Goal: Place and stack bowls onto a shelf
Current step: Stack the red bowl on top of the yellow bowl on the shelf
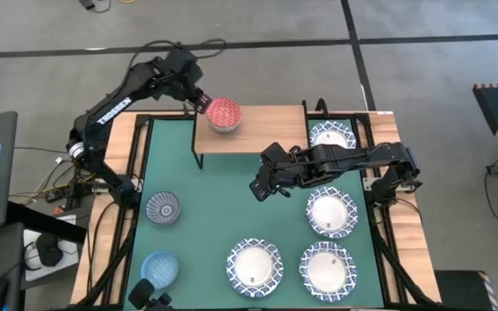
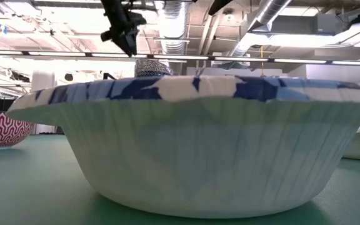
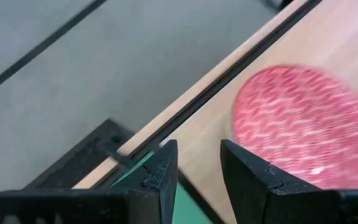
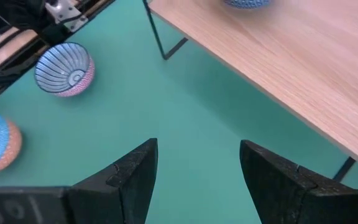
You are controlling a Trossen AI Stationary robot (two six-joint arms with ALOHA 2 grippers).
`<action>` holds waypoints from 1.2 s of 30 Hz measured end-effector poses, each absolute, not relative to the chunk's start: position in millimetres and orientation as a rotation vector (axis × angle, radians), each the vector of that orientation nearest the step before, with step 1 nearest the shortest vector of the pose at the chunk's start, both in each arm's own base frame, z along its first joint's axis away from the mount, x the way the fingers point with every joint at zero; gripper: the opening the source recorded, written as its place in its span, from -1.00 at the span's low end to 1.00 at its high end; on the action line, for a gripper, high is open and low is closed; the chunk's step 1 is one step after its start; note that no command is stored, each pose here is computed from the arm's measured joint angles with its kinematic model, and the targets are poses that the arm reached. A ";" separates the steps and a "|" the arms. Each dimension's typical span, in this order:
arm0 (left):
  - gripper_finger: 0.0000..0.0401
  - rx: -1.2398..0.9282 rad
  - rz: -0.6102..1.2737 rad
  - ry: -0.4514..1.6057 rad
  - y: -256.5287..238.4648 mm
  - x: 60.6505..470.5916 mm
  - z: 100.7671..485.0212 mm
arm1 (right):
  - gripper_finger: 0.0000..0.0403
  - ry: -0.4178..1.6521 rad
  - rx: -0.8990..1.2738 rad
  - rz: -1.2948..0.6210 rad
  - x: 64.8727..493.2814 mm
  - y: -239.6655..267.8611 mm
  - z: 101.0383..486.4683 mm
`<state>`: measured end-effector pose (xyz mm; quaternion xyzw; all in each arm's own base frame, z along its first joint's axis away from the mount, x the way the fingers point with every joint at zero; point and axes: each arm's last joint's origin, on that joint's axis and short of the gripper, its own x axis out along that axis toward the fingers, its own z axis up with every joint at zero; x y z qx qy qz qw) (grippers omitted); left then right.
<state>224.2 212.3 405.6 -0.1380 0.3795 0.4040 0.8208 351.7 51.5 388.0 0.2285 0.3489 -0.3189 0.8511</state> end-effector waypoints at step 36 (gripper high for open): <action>-0.47 -0.279 0.878 0.862 213.6 244.0 361.0 | 0.26 0.709 0.534 -0.660 353.5 63.3 386.8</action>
